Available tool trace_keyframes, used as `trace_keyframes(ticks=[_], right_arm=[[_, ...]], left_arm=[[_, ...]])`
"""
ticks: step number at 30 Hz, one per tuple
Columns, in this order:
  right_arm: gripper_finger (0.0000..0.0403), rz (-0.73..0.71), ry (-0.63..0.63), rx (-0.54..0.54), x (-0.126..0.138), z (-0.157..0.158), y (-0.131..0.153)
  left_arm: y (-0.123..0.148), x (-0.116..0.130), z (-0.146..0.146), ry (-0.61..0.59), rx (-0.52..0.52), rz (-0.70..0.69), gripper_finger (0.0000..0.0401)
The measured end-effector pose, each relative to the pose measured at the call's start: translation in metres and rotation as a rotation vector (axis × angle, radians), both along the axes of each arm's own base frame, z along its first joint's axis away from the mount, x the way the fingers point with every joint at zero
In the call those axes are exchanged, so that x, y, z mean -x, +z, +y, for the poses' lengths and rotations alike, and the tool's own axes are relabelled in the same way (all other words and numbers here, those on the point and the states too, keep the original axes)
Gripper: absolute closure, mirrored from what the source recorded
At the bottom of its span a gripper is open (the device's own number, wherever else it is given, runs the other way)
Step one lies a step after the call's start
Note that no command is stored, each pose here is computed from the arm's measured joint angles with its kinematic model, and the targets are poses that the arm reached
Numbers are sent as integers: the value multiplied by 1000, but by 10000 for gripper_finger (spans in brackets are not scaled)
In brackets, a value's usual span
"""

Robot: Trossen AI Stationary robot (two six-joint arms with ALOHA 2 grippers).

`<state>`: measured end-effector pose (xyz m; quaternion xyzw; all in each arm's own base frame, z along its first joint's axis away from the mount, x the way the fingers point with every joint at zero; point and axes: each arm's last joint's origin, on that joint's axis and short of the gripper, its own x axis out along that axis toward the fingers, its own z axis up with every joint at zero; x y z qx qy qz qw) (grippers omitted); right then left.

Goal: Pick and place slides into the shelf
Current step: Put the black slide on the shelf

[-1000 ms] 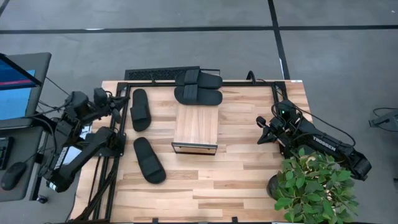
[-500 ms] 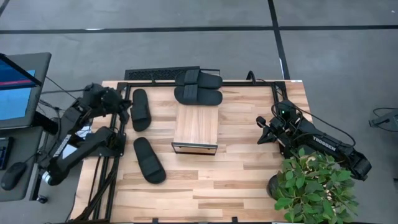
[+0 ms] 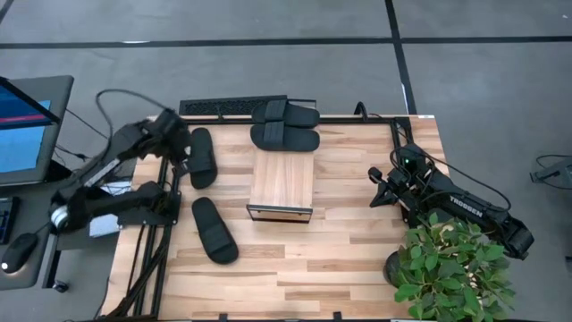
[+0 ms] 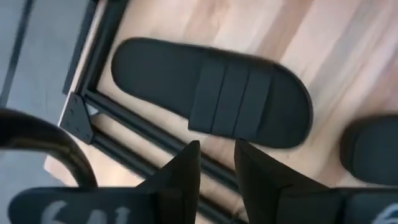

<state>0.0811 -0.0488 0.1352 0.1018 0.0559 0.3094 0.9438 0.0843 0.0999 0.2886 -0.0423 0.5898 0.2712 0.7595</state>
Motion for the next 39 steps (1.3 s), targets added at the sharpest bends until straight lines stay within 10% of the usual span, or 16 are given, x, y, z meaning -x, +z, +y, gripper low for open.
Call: trace_keyframes(ticks=[19, 39], right_arm=[[403, 0, 0, 0, 0, 0, 0], [403, 0, 0, 0, 0, 0, 0]], left_arm=[[-19, -53, 51, -232, 348, 413, 312], [-78, -58, 111, -174, 531, 384, 312]])
